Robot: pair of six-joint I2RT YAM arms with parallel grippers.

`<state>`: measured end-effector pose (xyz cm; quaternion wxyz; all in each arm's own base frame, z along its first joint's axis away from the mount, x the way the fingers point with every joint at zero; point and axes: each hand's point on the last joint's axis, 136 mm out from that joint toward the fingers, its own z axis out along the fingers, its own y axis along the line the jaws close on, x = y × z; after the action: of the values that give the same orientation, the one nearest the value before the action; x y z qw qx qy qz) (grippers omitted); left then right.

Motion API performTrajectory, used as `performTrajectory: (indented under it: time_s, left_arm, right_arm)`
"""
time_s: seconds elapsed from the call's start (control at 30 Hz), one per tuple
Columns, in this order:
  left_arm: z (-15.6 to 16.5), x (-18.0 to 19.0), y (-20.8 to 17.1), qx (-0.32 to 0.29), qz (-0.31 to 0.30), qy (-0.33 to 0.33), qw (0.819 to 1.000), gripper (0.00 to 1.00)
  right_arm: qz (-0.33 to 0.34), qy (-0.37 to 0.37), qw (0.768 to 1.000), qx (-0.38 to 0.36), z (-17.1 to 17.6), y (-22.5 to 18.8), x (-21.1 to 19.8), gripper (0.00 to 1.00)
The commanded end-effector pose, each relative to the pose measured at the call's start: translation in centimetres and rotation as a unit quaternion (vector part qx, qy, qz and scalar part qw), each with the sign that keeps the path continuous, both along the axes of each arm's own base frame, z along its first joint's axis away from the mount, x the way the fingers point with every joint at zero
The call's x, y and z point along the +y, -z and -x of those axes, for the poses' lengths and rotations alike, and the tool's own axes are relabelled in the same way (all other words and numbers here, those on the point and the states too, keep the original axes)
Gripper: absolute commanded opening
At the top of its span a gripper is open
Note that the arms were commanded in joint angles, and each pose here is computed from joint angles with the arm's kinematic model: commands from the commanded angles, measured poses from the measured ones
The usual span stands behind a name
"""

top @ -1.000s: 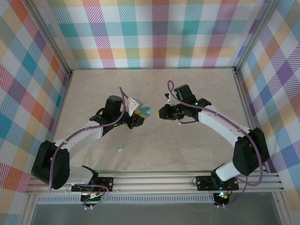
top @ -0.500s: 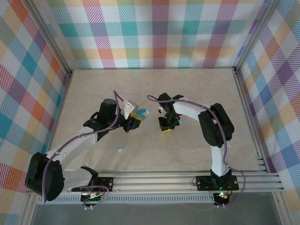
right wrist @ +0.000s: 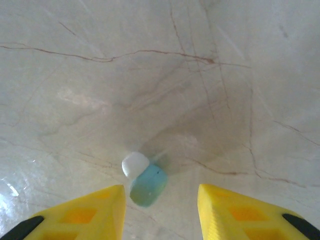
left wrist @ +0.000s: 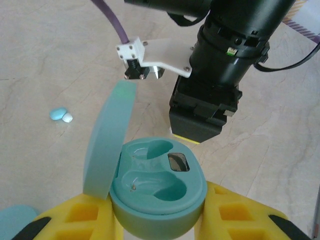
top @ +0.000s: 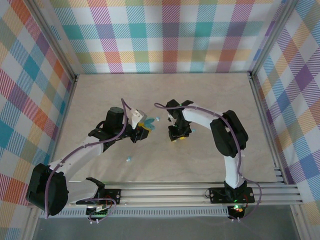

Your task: Insert the wireless bluetooth earbuds into the charging case

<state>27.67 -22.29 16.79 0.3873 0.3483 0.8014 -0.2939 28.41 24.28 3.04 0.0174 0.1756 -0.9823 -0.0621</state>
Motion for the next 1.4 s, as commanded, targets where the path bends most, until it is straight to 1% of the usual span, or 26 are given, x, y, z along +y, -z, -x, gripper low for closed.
performTrajectory:
  time_s: [0.0,0.13,0.2,0.33,0.43,0.6,0.73,1.03,1.37]
  left_arm:
    - [0.4,0.3,-0.5,-0.006,0.003,0.006,1.0,0.03]
    - [0.5,0.3,-0.6,-0.006,0.004,0.007,1.0,0.03]
    - [0.5,0.3,-0.7,-0.007,0.005,0.008,1.0,0.03]
    - [0.6,0.3,-0.8,-0.008,0.005,0.009,1.0,0.03]
    - [0.7,0.3,-0.8,-0.008,0.003,0.012,1.0,0.03]
    - [0.9,0.3,-0.7,-0.008,0.001,0.015,1.0,0.03]
    - [1.1,0.4,-0.5,-0.006,-0.001,0.015,1.0,0.03]
    - [1.0,0.4,-0.4,-0.006,-0.001,0.016,1.0,0.03]
    - [1.1,0.4,-0.3,-0.006,-0.001,0.018,1.0,0.03]
  right_arm:
    - [-0.029,0.018,0.999,-0.023,0.2,-3.1,0.0,0.43]
    - [-0.063,0.058,0.996,-0.036,0.1,-4.9,0.1,0.42]
    - [-0.07,0.093,0.992,-0.037,0.2,-5.2,-0.1,0.37]
    - [-0.102,0.149,0.983,-0.016,1.0,-4.6,0.4,0.23]
    - [-0.14,0.164,0.976,0.001,1.8,-4.0,1.9,0.17]
    - [-0.156,0.155,0.976,0.005,2.1,-3.0,3.4,0.14]
    - [-0.145,0.152,0.978,0.014,1.9,-1.5,3.7,0.12]
    - [-0.094,0.138,0.986,0.011,1.6,1.1,2.1,0.1]
    - [-0.041,0.141,0.989,-0.005,0.5,1.4,-1.4,0.1]
